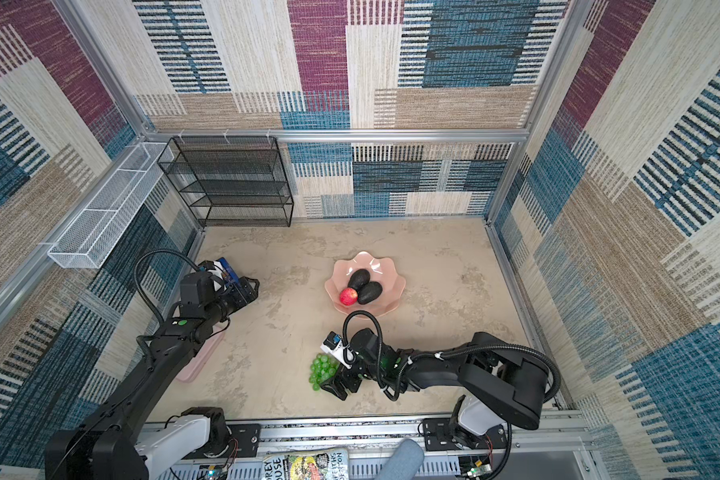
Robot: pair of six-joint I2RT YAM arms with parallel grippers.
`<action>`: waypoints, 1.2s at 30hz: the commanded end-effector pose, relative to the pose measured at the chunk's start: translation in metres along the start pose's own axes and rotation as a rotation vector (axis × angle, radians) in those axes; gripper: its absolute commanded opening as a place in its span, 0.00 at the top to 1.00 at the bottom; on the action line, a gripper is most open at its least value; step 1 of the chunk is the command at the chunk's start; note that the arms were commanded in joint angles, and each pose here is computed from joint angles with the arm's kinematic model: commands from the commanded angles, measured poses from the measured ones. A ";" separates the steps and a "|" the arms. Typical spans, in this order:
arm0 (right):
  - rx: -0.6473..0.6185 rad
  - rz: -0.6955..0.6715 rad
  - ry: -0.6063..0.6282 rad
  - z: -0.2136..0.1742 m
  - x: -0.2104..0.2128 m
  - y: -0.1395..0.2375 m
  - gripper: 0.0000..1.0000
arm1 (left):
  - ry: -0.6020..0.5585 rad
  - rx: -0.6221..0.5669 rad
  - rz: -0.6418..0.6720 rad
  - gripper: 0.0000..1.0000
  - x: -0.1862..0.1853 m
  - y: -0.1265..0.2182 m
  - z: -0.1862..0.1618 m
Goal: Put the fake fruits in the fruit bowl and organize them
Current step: 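Reach the right gripper back and grasp the green grapes, then lift the grapes with the right gripper and set them in the bowl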
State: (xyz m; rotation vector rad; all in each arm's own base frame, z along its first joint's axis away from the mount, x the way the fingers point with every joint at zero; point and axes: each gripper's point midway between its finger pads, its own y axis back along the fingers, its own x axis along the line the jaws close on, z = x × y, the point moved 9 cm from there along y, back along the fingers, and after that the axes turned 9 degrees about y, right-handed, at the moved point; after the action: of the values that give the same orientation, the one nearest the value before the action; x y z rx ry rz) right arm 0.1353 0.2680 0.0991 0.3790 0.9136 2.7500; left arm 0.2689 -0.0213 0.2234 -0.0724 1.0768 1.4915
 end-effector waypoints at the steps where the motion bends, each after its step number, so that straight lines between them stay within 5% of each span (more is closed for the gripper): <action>1: -0.027 0.016 0.003 0.006 0.000 -0.006 0.09 | -0.017 -0.024 -0.019 0.12 -0.003 0.002 0.003; 12: -0.070 -0.031 -0.011 0.016 -0.003 -0.004 0.54 | -0.022 -0.041 -0.011 0.13 -0.002 0.005 0.004; 23: -0.307 -0.141 -0.035 0.080 -0.011 0.053 0.60 | -0.023 -0.043 -0.014 0.12 -0.003 0.006 0.005; 29: -0.406 -0.348 -0.133 0.106 -0.065 0.114 0.60 | -0.023 -0.047 -0.024 0.12 -0.004 0.006 0.006; 36: -0.457 -0.500 -0.158 0.110 -0.128 0.143 0.58 | -0.024 -0.037 -0.033 0.12 -0.005 0.006 0.005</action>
State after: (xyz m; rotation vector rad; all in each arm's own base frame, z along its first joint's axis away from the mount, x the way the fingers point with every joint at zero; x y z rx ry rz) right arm 0.2595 0.1863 0.2458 0.2634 0.2962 2.3210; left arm 0.2653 -0.0207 0.2263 -0.0827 1.0609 1.4910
